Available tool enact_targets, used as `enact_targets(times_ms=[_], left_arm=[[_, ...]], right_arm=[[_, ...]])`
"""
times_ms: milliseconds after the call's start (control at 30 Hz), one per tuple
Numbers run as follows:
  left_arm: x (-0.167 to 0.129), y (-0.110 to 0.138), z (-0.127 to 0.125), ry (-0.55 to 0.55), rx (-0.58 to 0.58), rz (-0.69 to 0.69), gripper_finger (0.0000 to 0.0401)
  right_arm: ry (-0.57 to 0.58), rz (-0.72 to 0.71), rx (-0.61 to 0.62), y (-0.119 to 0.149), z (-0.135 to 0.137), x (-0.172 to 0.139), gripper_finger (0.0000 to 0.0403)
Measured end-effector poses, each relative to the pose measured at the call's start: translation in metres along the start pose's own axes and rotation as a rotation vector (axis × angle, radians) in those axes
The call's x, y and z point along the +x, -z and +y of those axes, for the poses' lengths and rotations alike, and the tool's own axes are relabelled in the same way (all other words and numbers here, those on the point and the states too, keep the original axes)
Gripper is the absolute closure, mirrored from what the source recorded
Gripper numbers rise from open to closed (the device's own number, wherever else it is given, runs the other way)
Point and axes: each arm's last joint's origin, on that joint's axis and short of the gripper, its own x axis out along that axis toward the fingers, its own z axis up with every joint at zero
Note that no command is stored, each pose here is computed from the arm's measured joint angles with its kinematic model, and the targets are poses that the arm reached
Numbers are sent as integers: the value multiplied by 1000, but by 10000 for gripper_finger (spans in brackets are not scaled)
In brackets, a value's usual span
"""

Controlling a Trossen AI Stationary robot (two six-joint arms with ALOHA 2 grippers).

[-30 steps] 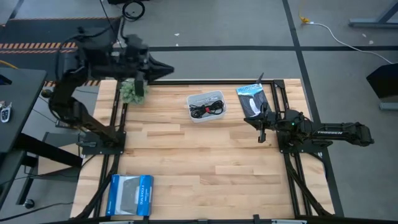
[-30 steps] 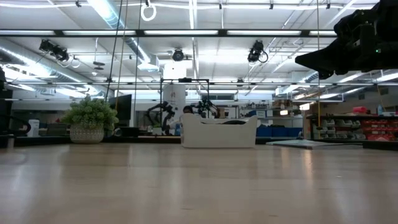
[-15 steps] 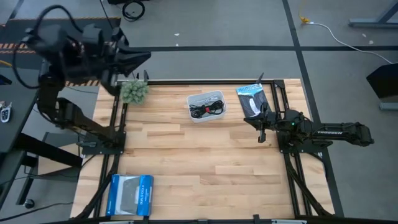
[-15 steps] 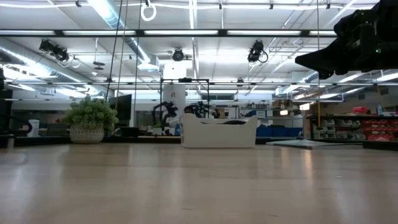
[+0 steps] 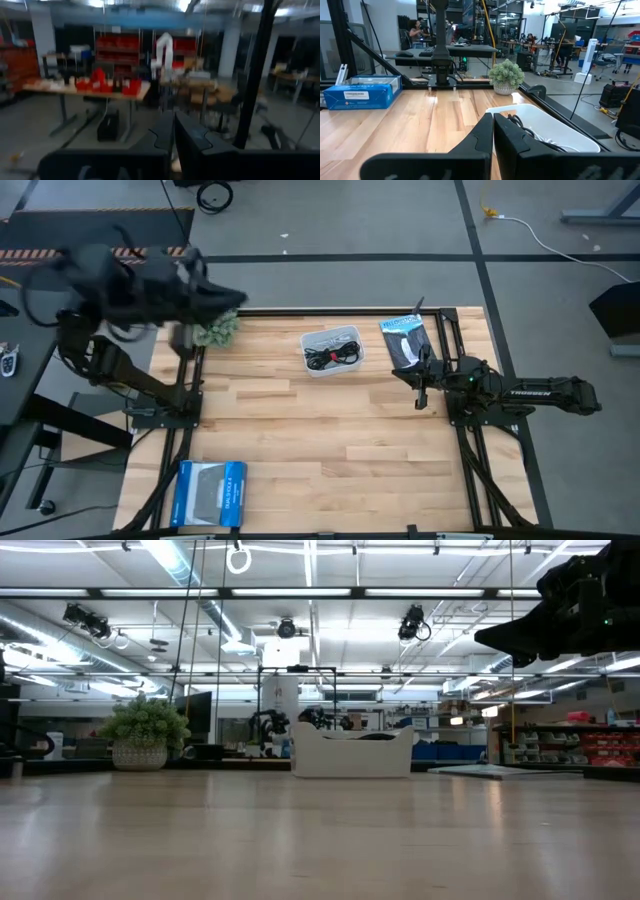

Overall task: Pick and place USB-C Cables
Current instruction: Return to Home Position

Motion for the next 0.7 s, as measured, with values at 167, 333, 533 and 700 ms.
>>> enact_targets(times_ms=[167, 333, 533, 700], left_arm=[[24, 29, -9, 5, -4, 106, 379], [25, 48, -12, 13, -36, 103, 377], [-9, 66, -3, -40, -102, -11, 376], [-33, 90, 4, -70, -155, -78, 376]], right_arm=[[0, 0, 0, 0, 0, 0, 383], [0, 0, 0, 0, 0, 0, 383], [0, 0, 0, 0, 0, 0, 383], [0, 0, 0, 0, 0, 0, 383]])
